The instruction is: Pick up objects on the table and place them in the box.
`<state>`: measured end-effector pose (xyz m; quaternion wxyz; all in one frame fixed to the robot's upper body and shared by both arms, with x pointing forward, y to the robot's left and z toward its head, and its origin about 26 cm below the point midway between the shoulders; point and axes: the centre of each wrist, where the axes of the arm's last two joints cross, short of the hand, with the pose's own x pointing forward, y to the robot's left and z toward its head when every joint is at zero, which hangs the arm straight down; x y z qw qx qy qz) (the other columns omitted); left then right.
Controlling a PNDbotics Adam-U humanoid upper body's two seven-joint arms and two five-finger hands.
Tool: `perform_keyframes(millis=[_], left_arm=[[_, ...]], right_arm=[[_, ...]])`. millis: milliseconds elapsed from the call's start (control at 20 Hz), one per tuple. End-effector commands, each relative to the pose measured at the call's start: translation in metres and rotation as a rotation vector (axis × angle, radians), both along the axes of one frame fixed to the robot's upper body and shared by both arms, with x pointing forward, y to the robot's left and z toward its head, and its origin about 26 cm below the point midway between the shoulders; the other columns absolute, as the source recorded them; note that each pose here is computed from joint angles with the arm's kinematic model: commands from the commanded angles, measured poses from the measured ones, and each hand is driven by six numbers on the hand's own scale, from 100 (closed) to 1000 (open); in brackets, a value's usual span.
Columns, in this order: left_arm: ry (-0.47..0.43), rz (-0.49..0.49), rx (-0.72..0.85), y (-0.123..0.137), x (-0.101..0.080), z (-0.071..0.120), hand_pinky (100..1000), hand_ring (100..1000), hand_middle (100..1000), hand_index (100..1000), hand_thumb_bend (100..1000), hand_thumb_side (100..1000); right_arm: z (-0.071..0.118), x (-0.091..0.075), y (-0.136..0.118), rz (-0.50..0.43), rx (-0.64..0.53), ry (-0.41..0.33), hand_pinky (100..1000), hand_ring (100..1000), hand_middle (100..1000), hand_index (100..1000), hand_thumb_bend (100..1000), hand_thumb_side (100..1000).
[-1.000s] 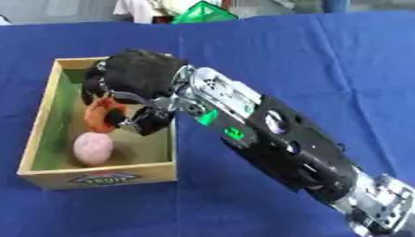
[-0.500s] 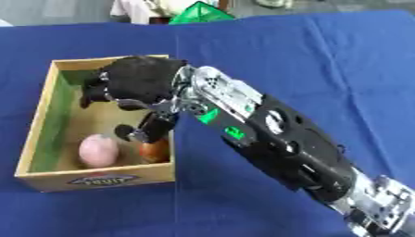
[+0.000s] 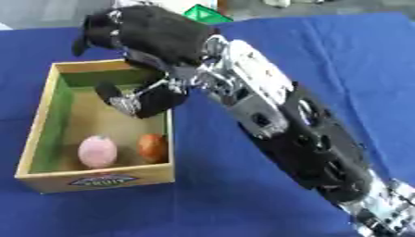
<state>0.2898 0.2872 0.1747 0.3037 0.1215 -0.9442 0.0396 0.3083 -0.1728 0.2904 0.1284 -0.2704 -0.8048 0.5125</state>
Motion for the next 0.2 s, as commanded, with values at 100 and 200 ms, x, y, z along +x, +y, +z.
perform_keyframes(millis=[100, 200], left_arm=[[-0.026, 0.022, 0.023, 0.006, -0.003, 0.008, 759, 872, 729, 758, 214, 825], [-0.026, 0.028, 0.022, 0.007, -0.003, 0.007, 759, 872, 729, 759, 215, 825]], right_arm=[[0.019, -0.004, -0.041, -0.033, 0.206, -0.078, 788, 769, 728, 828, 100, 660], [0.018, -0.004, -0.059, -0.055, 0.286, -0.091, 784, 765, 723, 825, 100, 726]])
